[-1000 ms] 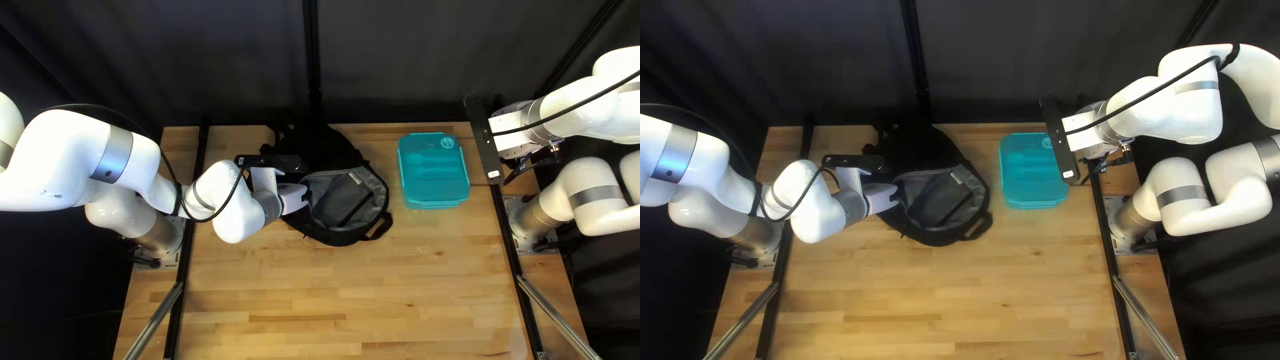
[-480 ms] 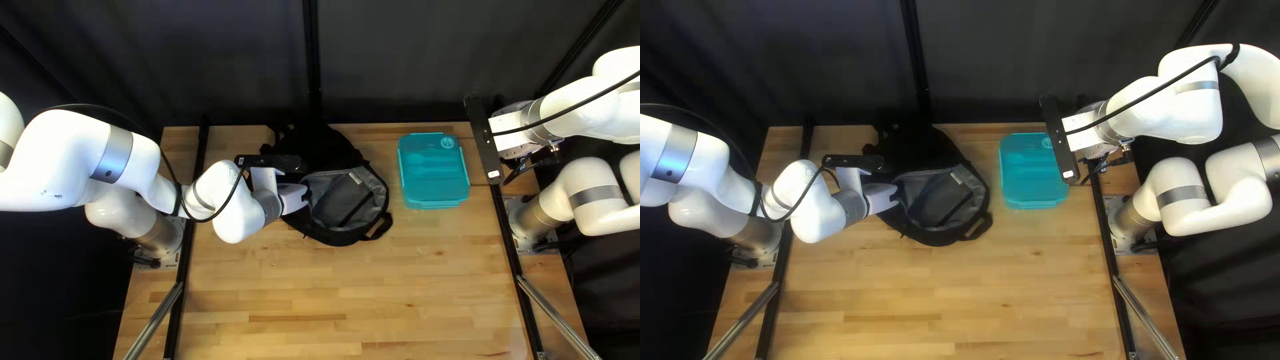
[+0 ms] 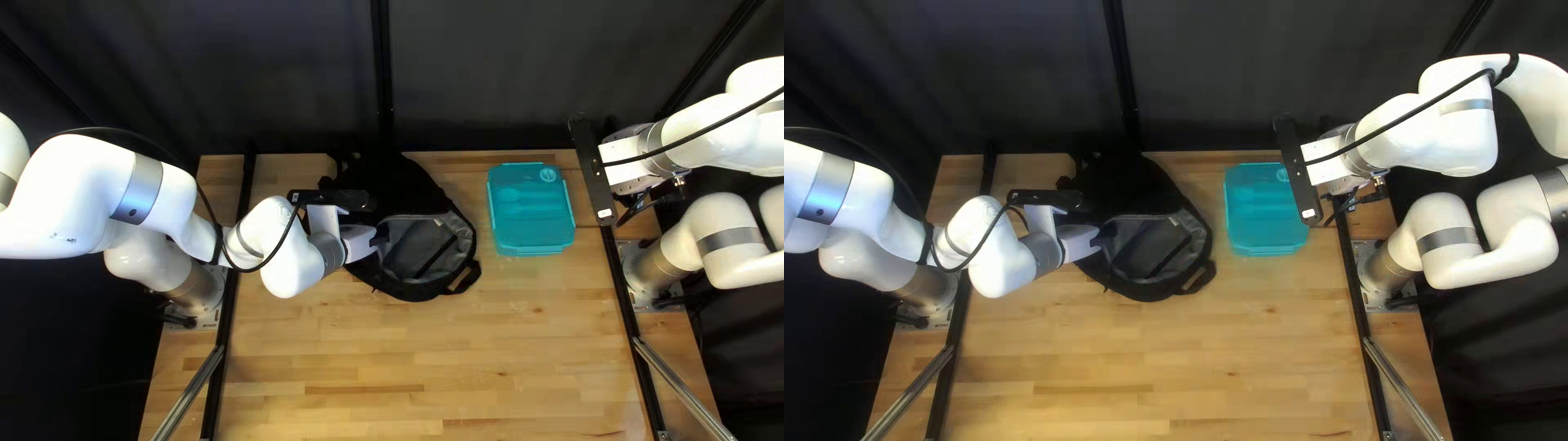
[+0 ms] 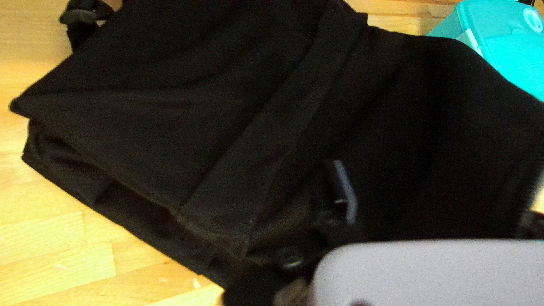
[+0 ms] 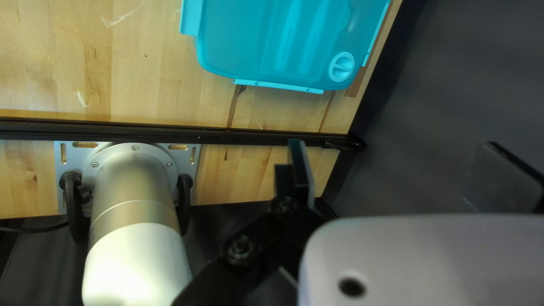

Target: Remove a lunch box from a kids backpack

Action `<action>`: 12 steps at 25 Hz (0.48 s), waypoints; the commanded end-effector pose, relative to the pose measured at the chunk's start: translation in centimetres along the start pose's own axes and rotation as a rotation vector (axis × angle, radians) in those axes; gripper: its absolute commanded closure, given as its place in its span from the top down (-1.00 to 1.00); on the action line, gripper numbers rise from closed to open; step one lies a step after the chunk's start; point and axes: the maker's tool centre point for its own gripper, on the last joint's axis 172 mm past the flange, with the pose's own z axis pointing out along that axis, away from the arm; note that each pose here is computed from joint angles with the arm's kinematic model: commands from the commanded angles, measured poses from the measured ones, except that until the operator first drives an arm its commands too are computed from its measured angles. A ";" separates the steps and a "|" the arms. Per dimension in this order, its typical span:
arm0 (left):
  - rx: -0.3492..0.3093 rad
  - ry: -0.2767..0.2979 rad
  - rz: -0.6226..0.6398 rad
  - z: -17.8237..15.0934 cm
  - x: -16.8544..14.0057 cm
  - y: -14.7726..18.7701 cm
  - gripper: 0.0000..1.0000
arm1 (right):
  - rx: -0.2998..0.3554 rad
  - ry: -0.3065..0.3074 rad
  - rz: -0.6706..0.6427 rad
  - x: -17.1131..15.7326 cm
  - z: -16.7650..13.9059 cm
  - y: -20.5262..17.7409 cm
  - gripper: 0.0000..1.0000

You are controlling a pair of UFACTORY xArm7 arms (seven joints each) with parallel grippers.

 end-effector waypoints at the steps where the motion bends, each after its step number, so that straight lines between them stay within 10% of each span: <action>1: 0.011 -0.023 -0.008 -0.7 0.4 0.8 1.00 | 0.000 0.000 0.000 0.0 0.0 0.0 1.00; 12: 0.113 -0.266 0.107 -7.2 2.9 4.3 1.00 | 0.000 0.000 0.000 0.0 0.0 0.0 1.00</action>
